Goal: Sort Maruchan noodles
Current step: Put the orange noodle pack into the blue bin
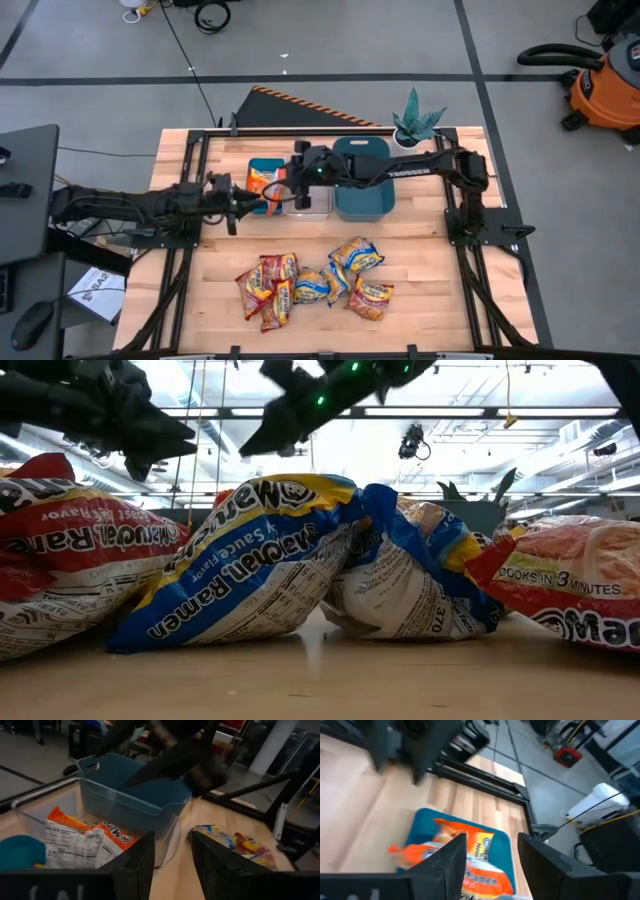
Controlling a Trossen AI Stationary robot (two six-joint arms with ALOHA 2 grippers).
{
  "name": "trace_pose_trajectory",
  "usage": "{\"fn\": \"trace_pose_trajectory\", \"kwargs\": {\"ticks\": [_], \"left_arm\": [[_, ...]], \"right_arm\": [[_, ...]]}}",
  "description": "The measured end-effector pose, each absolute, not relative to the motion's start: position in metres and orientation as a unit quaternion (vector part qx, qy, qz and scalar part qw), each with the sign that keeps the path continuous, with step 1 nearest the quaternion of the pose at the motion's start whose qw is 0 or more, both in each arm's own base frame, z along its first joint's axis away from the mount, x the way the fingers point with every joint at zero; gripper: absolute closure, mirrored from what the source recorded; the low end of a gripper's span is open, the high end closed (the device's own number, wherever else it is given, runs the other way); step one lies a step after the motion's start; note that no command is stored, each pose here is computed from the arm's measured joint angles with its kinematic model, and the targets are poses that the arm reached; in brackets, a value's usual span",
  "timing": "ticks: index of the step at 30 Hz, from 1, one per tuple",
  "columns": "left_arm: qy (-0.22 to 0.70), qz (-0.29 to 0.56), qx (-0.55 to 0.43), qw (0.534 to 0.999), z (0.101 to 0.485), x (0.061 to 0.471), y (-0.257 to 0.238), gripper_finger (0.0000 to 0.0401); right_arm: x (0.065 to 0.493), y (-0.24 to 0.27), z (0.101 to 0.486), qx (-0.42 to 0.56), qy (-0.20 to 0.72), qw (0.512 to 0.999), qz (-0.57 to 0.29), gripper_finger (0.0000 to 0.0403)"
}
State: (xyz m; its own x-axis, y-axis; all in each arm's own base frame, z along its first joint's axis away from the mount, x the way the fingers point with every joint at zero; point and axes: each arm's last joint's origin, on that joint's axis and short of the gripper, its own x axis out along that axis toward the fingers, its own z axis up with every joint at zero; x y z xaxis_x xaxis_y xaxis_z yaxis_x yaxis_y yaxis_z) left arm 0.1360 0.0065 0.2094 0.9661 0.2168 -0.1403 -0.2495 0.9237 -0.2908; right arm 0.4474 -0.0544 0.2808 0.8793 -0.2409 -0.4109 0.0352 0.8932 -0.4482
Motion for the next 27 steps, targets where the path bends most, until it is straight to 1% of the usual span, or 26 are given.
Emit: {"fn": "trace_pose_trajectory", "kwargs": {"ticks": [5,8,15,18,22,27], "left_arm": [[0.065,0.149,-0.151,0.975,0.209,0.142,0.015,0.0266],[0.087,0.163,-0.15,0.971,0.217,0.149,0.021,0.0266],[0.189,0.188,-0.125,0.956,0.236,0.177,0.034,0.0264],[0.218,0.184,-0.099,0.953,0.241,0.192,0.036,0.0249],[0.26,0.18,-0.076,0.946,0.248,0.209,0.039,0.0223],[0.336,0.181,-0.067,0.922,0.238,0.226,0.042,0.0212]], "right_arm": [[0.428,-0.04,0.298,-0.189,0.272,0.939,-0.087,0.0221],[0.417,-0.03,0.305,-0.181,0.301,0.931,-0.103,0.0222],[0.391,-0.002,0.313,-0.166,0.366,0.901,-0.162,0.0222],[0.385,0.01,0.306,-0.165,0.398,0.886,-0.17,0.0222],[0.38,0.024,0.303,-0.16,0.415,0.877,-0.182,0.0222],[0.373,0.044,0.297,-0.139,0.427,0.873,-0.191,0.0222]]}}
